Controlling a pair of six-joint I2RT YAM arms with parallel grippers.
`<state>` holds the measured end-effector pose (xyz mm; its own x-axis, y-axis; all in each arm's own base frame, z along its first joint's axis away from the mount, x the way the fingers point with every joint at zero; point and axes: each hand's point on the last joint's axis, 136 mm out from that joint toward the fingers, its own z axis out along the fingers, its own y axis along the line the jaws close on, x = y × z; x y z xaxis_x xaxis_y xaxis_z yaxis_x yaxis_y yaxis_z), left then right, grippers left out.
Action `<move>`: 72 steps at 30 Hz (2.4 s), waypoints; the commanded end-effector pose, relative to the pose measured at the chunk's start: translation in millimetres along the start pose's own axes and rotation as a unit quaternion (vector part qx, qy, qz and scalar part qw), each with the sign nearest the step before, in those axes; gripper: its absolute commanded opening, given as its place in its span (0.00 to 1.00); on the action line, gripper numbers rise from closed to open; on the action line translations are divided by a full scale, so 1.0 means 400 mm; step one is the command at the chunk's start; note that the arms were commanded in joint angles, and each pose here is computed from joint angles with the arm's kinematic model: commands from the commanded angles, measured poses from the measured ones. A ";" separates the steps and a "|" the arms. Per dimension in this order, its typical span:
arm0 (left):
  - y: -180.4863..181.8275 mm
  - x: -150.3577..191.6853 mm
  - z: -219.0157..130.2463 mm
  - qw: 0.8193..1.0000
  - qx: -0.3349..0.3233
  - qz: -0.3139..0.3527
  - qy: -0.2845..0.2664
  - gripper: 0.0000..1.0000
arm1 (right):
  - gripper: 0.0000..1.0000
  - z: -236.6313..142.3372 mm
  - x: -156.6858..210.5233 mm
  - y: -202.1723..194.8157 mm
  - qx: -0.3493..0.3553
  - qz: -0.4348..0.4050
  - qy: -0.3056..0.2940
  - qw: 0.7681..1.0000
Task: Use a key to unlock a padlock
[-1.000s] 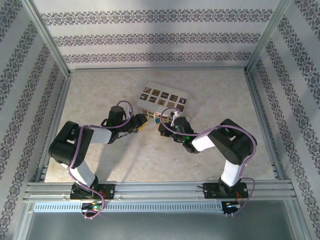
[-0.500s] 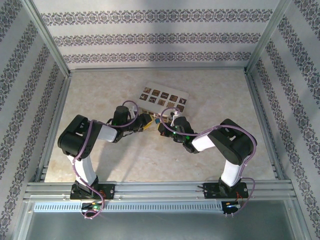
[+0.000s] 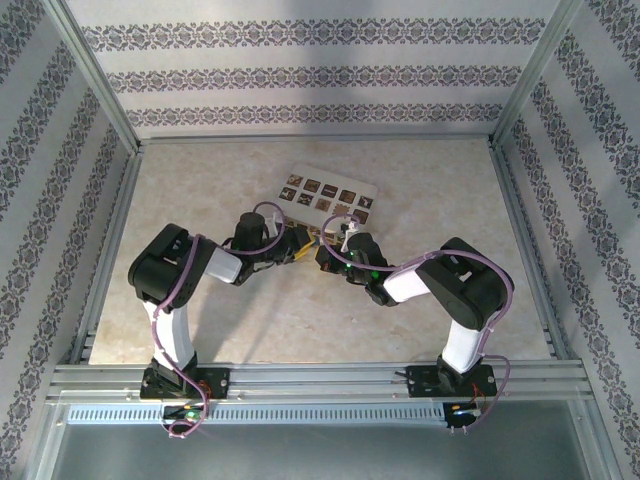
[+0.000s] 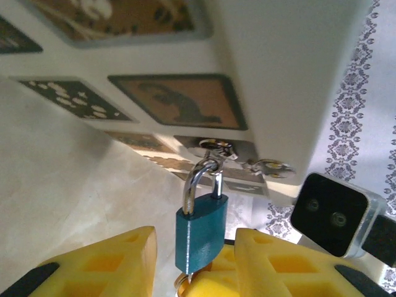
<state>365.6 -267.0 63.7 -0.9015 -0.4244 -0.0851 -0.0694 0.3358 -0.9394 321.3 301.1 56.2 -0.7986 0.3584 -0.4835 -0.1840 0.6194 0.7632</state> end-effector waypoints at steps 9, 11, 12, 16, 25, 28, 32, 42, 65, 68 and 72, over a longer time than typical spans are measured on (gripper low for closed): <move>-0.041 -0.003 0.030 0.999 0.031 0.015 -0.001 0.32 | 0.00 -0.005 -0.031 0.062 -0.039 0.011 -0.005 0.999; -0.042 -0.006 0.032 0.999 0.034 0.013 -0.004 0.30 | 0.00 -0.004 -0.031 0.062 -0.040 0.017 -0.003 0.999; -0.044 -0.008 0.032 0.999 0.035 0.013 -0.005 0.30 | 0.00 -0.005 -0.031 0.063 -0.041 0.020 -0.003 0.999; -0.042 -0.016 0.032 0.999 0.035 0.010 -0.015 0.30 | 0.00 -0.005 -0.032 0.062 -0.041 0.028 -0.003 0.999; -0.039 -0.039 0.030 0.999 0.033 0.002 -0.044 0.31 | 0.00 -0.002 -0.027 0.055 -0.038 0.034 0.000 0.999; -0.041 -0.042 0.031 0.998 0.034 0.001 -0.047 0.29 | 0.00 0.000 -0.026 0.054 -0.038 0.035 0.001 0.999; -0.043 -0.043 0.034 0.998 0.036 0.000 -0.046 0.25 | 0.00 0.002 -0.025 0.056 -0.040 0.036 0.002 0.999; -0.066 -0.040 0.031 0.998 0.043 0.005 -0.047 0.13 | 0.13 -0.014 -0.042 0.061 -0.041 0.036 -0.013 0.998; -0.153 -0.020 -0.018 0.999 -0.001 0.015 -0.050 0.07 | 0.43 -0.375 -0.157 0.104 0.122 -0.390 -0.140 0.902; -0.159 -0.016 -0.018 0.999 -0.001 0.006 -0.054 0.05 | 0.50 -0.403 -0.160 0.143 0.123 -0.477 -0.142 0.859; -0.160 -0.013 -0.024 0.998 -0.009 -0.002 -0.064 0.03 | 0.56 -0.407 -0.145 0.166 0.142 -0.597 -0.117 0.781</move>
<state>366.7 -270.9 95.9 -0.8490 -0.5219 -0.0827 -0.1436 0.3786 -0.9144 264.3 210.4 207.5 -0.1550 -0.2243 -0.9621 -0.5485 0.8295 -0.1050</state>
